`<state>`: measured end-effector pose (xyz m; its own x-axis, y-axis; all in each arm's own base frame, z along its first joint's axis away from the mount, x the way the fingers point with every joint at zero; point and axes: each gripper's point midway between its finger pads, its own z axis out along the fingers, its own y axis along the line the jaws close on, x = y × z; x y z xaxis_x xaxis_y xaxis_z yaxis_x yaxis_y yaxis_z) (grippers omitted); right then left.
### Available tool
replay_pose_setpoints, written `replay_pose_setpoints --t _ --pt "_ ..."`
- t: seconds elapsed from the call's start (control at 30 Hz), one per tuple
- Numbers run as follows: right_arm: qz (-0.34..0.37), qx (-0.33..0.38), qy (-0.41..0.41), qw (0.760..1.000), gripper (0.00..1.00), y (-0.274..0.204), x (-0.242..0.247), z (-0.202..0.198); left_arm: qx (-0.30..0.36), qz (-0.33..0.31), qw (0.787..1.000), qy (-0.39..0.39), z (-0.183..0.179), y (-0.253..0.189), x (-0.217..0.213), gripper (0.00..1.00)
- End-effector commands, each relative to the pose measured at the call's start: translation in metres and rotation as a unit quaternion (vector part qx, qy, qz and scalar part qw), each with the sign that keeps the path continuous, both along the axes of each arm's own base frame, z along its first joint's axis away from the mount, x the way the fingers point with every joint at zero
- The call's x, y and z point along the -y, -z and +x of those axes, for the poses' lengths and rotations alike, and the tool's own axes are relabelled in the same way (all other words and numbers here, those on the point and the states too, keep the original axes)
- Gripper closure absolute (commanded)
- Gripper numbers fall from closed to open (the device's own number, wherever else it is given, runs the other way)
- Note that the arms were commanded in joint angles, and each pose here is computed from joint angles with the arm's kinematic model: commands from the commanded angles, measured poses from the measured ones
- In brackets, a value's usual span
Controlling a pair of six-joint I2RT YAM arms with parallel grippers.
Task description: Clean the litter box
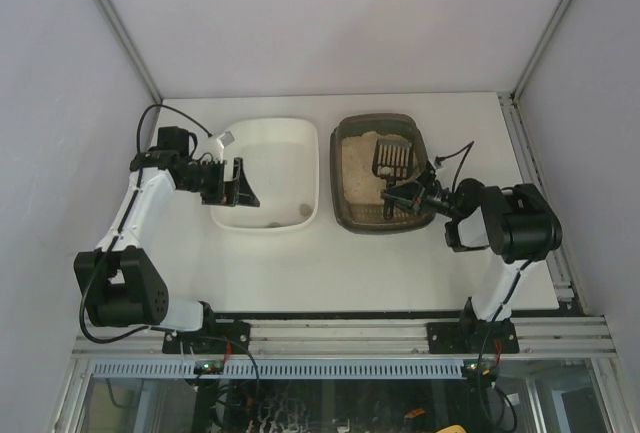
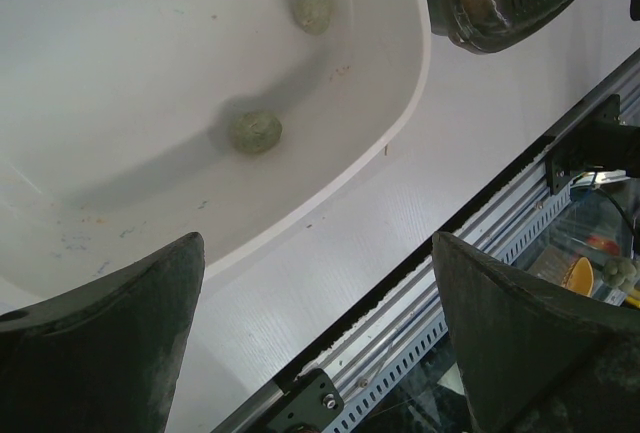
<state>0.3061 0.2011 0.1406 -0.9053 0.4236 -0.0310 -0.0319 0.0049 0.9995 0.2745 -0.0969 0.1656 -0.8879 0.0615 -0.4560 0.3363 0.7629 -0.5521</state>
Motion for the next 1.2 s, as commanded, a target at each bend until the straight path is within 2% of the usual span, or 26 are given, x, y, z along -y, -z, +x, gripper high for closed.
replay_pose_setpoints --t 0.0,0.1,0.27,0.47,0.77,0.9,0.97,1.03,1.17 --pt "0.007 0.009 -0.013 1.000 1.00 -0.001 -0.010 -0.019 0.003 -0.012 1.000 0.018 -0.009 0.000 0.005 0.01" --pt "0.020 -0.007 -0.036 0.999 1.00 -0.007 -0.025 -0.026 0.001 -0.012 1.000 0.016 -0.008 0.000 0.005 0.01" --pt "0.075 -0.040 0.003 0.996 1.00 -0.046 -0.017 0.010 -0.007 -0.013 1.000 0.017 -0.008 0.003 0.006 0.01" --pt "0.088 -0.027 -0.015 0.996 1.00 -0.067 -0.022 0.009 -0.003 -0.009 1.000 0.018 -0.010 0.003 0.005 0.01" --pt "0.022 0.060 -0.094 0.993 1.00 -0.054 -0.041 -0.031 -0.012 -0.013 1.000 0.019 -0.008 0.006 0.006 0.01" --pt "-0.057 0.087 -0.091 0.990 1.00 -0.044 -0.039 -0.028 -0.014 -0.012 1.000 0.019 -0.008 0.008 0.006 0.01" --pt "-0.123 0.108 -0.090 0.982 1.00 -0.037 -0.037 -0.028 -0.016 -0.007 1.000 0.017 -0.008 0.010 0.004 0.01" --pt "-0.159 0.149 -0.086 0.972 1.00 -0.041 -0.033 -0.030 -0.020 -0.005 1.000 0.016 -0.009 0.012 0.004 0.01" --pt "-0.156 0.161 -0.079 0.971 1.00 -0.051 -0.025 -0.030 -0.022 -0.007 1.000 0.018 -0.008 0.013 0.004 0.01"
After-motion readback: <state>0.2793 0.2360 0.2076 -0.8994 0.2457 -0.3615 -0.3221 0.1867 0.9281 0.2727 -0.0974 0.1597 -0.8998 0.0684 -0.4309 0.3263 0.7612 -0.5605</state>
